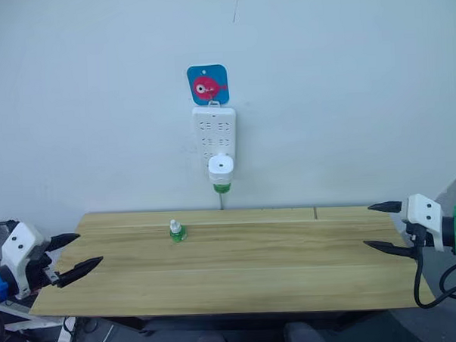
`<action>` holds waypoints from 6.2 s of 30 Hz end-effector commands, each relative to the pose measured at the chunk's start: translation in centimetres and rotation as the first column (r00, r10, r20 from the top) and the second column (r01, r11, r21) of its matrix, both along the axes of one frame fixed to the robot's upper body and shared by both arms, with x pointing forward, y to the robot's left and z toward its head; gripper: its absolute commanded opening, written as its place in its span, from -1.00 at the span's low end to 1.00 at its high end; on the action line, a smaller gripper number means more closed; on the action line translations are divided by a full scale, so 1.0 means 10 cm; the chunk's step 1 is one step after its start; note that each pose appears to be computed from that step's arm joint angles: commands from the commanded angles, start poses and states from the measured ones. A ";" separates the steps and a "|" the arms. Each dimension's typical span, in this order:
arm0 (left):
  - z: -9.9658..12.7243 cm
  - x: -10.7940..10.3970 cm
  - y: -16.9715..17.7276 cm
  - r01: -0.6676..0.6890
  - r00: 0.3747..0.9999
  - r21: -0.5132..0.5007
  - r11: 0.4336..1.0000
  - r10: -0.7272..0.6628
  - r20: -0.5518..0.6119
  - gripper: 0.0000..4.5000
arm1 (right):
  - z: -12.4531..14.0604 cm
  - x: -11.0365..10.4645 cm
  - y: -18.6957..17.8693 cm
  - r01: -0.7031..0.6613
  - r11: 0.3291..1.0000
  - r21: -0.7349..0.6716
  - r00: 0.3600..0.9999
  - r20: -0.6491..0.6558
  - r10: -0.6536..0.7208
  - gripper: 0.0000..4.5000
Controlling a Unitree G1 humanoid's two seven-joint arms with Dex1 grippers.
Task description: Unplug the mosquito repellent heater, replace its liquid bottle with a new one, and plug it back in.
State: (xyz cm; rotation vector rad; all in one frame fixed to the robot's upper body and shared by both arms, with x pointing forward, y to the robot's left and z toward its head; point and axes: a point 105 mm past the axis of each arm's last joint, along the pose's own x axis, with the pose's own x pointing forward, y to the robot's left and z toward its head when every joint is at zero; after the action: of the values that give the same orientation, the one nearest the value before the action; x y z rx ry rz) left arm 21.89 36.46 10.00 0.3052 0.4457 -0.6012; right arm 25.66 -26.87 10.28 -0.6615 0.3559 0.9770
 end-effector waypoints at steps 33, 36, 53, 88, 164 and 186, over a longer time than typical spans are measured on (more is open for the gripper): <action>0.63 1.39 -1.18 0.317 0.939 -0.201 0.927 -0.277 0.205 1.00 | 1.10 -0.21 1.49 -0.094 0.932 0.351 0.981 0.193 0.026 0.94; 0.64 1.45 -1.20 0.327 0.937 -0.196 0.924 -0.290 0.196 1.00 | 1.11 -0.22 1.53 -0.093 0.930 0.357 0.981 0.195 0.023 0.94; 0.55 1.63 -1.19 0.339 0.934 -0.119 0.933 -0.318 0.165 1.00 | 1.12 -0.23 1.56 -0.069 0.927 0.369 0.980 0.201 -0.007 0.94; 0.78 1.78 -1.29 0.332 0.931 -0.206 0.920 -0.286 0.227 -0.35 | 1.13 -0.24 1.61 -0.071 0.917 0.391 0.984 0.181 -0.001 1.00; 0.81 1.47 -1.42 0.261 0.946 -0.298 0.918 -0.182 0.268 -0.42 | 1.21 0.49 3.04 0.110 0.780 0.616 0.968 0.110 -0.224 0.30; 0.80 1.31 -1.09 0.226 0.945 -0.250 0.941 -0.149 0.292 0.26 | 1.36 0.44 2.36 0.154 0.754 0.639 0.959 0.088 -0.270 0.30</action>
State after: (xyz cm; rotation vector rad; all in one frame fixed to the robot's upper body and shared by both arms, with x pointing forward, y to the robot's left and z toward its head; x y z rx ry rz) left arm 35.27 24.75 16.48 0.1156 0.1141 -0.8017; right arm 31.09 -3.50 22.25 -0.0942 0.0111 0.7051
